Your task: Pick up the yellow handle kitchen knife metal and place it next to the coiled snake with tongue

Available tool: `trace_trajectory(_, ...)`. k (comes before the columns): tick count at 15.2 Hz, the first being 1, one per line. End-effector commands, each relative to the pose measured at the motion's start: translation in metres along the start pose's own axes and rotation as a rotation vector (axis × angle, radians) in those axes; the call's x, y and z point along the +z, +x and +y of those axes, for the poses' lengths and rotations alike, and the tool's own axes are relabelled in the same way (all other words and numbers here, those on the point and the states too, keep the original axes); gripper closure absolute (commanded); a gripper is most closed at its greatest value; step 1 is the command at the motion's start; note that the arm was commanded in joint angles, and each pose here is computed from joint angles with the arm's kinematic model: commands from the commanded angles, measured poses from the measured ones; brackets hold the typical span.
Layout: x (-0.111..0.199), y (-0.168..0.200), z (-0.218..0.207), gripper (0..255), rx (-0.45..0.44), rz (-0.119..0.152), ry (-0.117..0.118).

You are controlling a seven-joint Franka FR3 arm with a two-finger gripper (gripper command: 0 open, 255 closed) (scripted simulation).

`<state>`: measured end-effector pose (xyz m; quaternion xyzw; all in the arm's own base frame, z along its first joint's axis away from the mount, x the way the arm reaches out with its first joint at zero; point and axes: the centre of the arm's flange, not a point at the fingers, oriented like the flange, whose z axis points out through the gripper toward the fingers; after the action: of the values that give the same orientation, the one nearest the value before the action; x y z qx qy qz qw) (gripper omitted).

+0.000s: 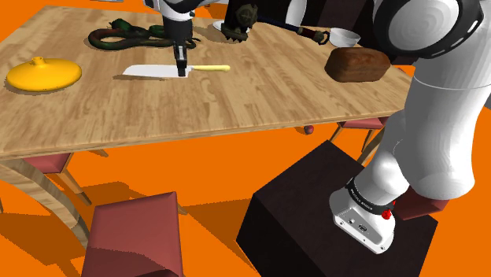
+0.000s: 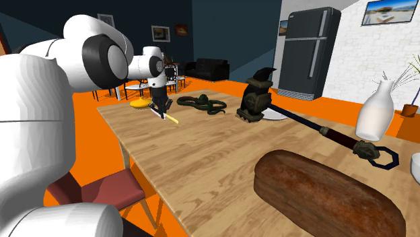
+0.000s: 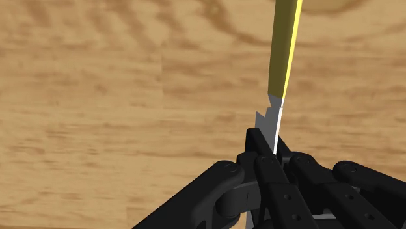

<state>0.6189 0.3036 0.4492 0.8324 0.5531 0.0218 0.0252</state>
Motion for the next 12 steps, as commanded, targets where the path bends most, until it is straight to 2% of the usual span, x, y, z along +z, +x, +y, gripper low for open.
trace_trajectory(1,0.0048,0.0004,-0.0016,255,0.0,0.0,0.0)
trace_trajectory(8,0.0049,0.0004,-0.0015,255,0.0,0.0,0.0)
trace_trajectory(9,0.0049,0.0004,-0.0015,0,0.0,0.0,0.0)
trace_trajectory(12,0.0049,0.0004,-0.0015,0,0.0,0.0,0.0)
